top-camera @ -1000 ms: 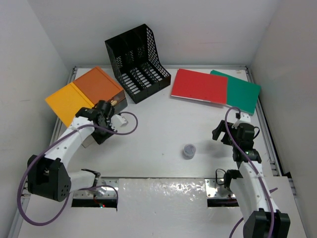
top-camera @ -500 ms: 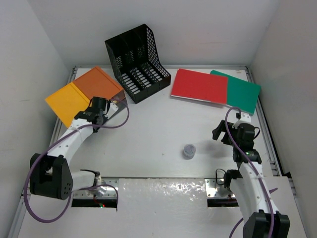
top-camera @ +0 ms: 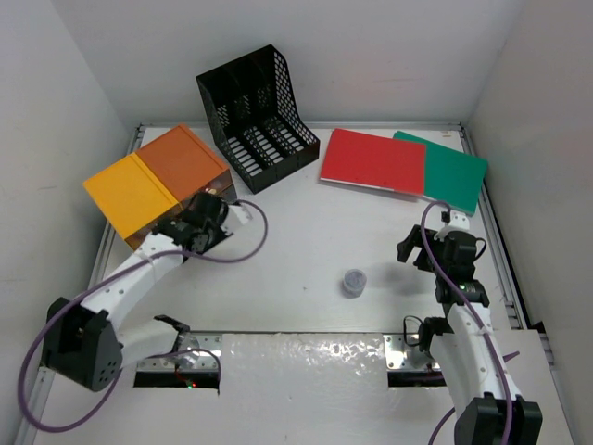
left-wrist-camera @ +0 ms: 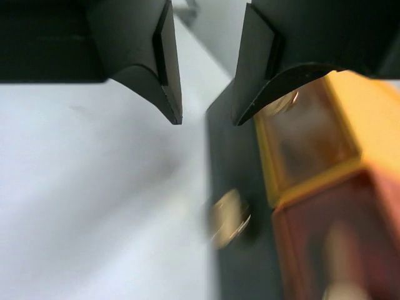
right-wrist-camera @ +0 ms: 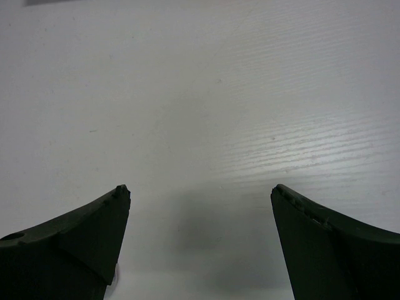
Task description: Organize the desk
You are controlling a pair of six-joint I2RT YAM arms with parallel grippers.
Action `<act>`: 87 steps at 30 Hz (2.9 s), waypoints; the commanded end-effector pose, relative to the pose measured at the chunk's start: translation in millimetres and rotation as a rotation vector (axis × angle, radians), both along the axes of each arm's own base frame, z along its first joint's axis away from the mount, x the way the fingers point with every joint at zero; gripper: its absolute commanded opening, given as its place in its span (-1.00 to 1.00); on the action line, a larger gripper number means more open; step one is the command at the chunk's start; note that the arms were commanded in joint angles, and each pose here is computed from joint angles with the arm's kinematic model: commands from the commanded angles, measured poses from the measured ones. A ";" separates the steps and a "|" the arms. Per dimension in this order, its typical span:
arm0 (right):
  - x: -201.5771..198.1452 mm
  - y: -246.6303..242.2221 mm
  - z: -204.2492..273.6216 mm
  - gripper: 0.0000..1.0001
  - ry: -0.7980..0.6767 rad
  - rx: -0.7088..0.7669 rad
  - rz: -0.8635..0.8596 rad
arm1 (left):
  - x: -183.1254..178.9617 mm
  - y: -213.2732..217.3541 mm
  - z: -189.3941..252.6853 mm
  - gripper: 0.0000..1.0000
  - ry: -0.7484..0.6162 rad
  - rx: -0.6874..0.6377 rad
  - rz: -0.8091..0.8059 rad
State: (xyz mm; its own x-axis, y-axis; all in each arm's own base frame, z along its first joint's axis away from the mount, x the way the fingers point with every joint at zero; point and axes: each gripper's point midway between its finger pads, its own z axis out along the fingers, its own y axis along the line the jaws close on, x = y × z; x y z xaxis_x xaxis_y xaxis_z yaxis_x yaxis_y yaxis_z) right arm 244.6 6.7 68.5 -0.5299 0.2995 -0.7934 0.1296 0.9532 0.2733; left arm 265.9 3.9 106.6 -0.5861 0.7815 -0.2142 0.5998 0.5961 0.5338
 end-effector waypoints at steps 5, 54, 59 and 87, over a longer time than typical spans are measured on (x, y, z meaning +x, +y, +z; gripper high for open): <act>6.4 2.8 3.5 0.82 -0.029 0.001 0.026 | 3.2 -35.2 -13.0 -0.16 -0.038 0.071 -0.222; 7.3 14.9 2.0 0.89 -0.035 0.042 0.083 | 49.9 1.4 -45.3 0.15 0.406 0.978 -0.722; 7.6 15.2 2.6 0.89 -0.041 0.044 0.084 | 66.1 -49.4 -34.6 0.30 0.152 0.524 -0.523; 62.9 299.5 90.6 0.75 -0.227 -0.043 0.705 | 77.5 110.3 200.6 0.65 -0.542 -0.395 0.337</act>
